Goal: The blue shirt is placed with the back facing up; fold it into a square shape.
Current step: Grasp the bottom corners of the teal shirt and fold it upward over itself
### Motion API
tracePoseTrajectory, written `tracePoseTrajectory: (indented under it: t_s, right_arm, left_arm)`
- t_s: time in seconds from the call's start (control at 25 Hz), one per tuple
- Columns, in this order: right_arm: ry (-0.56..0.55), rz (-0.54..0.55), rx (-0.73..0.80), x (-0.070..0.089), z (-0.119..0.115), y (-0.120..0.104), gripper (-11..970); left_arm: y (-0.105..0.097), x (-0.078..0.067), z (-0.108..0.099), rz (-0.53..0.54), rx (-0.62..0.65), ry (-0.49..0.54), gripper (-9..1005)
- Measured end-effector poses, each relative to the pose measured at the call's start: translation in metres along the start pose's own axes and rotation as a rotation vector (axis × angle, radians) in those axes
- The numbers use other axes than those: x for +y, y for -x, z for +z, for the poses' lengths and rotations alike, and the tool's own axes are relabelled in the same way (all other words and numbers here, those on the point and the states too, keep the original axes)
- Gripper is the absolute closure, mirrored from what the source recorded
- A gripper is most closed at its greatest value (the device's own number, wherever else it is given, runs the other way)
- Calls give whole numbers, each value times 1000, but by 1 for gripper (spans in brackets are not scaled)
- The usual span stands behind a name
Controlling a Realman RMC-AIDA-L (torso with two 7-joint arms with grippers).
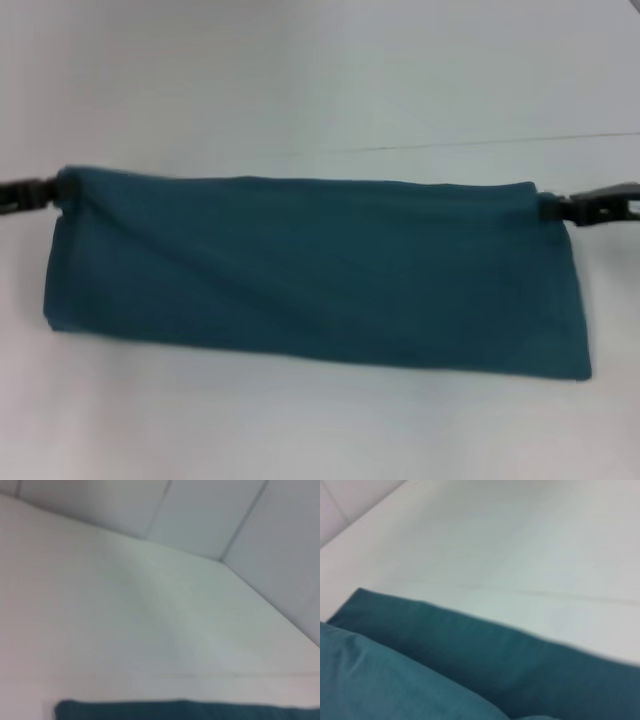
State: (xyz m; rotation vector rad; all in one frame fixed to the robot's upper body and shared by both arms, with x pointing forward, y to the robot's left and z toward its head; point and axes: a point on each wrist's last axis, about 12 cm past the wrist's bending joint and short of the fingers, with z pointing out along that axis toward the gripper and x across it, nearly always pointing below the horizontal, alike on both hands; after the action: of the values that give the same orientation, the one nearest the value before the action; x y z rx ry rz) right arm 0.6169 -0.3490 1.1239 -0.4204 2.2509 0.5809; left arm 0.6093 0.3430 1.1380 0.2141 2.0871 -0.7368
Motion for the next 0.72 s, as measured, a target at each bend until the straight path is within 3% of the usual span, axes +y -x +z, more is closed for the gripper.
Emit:
tracePoseTrajectory:
  t_s: [0.36, 0.72]
  right_arm:
    - [-170, -46, -78, 6, 45, 17, 850]
    - [-277, -80, -150, 8, 56, 32, 843]
  left_arm:
    - [25, -11, 54, 74, -73, 158, 888]
    - [38, -25, 81, 150, -112, 249, 877]
